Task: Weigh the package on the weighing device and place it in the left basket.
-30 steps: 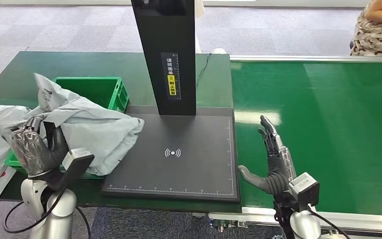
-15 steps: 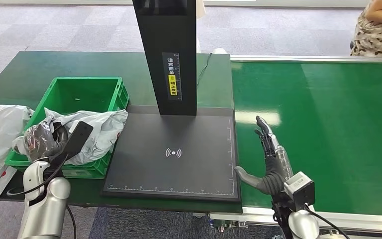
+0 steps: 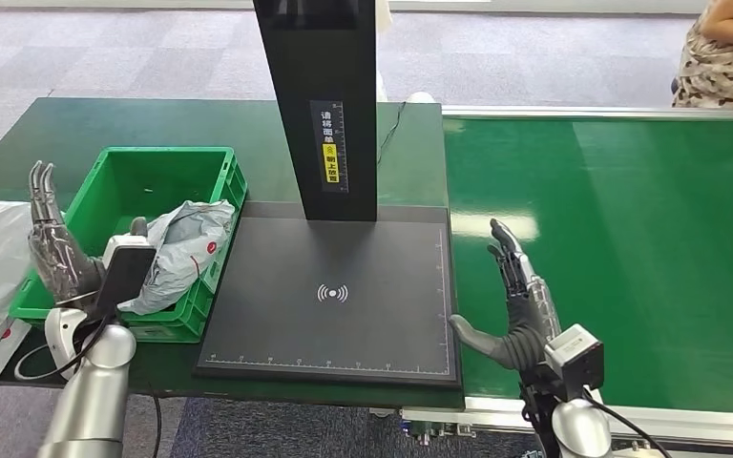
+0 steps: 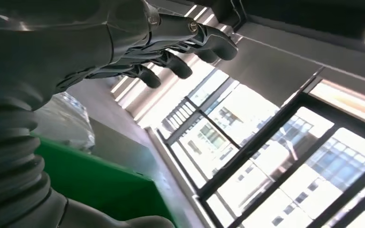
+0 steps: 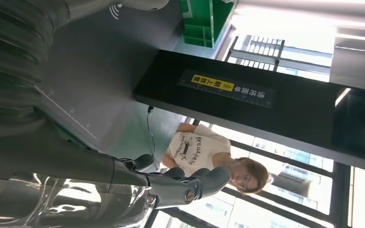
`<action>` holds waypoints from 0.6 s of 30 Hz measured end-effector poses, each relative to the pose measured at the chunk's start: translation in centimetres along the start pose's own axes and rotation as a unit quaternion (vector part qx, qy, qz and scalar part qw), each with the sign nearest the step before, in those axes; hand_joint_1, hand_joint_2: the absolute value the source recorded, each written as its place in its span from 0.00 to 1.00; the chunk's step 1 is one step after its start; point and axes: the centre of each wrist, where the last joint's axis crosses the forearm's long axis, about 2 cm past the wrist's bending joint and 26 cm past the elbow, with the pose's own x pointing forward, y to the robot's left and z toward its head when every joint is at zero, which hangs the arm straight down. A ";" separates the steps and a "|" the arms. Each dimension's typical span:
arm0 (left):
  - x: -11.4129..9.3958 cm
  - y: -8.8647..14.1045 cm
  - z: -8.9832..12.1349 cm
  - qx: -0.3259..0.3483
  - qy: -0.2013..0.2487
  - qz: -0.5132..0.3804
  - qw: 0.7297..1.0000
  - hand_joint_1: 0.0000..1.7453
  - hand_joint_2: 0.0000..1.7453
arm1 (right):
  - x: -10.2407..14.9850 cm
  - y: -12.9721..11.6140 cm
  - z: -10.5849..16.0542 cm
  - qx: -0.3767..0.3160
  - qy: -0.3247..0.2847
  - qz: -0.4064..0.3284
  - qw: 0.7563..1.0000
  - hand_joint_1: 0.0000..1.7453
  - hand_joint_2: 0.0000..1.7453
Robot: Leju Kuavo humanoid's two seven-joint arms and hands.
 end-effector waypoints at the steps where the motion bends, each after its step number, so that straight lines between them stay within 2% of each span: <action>1: 0.5 0.1 0.1 0.008 -0.009 0.016 1.000 0.00 1.00 | 0.0 0.0 -0.1 -0.002 -0.001 -0.001 1.000 0.00 1.00; 5: 2.7 0.7 1.3 0.019 -0.027 0.107 0.994 0.00 1.00 | 0.1 -0.1 -0.3 -0.009 -0.006 -0.005 1.000 0.00 1.00; 8: 4.5 0.8 2.6 -0.016 -0.016 0.238 0.971 0.00 1.00 | 0.1 -0.2 -0.3 -0.012 -0.007 -0.004 1.000 0.00 1.00; 11: 6.6 0.5 4.1 -0.098 -0.009 0.384 0.918 0.00 1.00 | -0.1 -0.3 -0.2 -0.012 -0.004 -0.004 1.000 0.00 1.00; 14: 8.4 -0.1 6.1 -0.186 -0.004 0.494 0.850 0.00 1.00 | -0.4 -0.1 -0.1 -0.009 0.008 -0.005 1.000 0.00 1.00; 16: 9.5 -0.5 7.3 -0.231 -0.002 0.545 0.806 0.00 1.00 | -0.7 0.1 0.1 -0.006 0.023 -0.008 1.000 0.00 1.00; 18: 10.4 -1.0 8.3 -0.266 0.001 0.570 0.778 0.00 1.00 | -1.1 0.4 0.3 -0.002 0.040 -0.013 0.999 0.00 1.00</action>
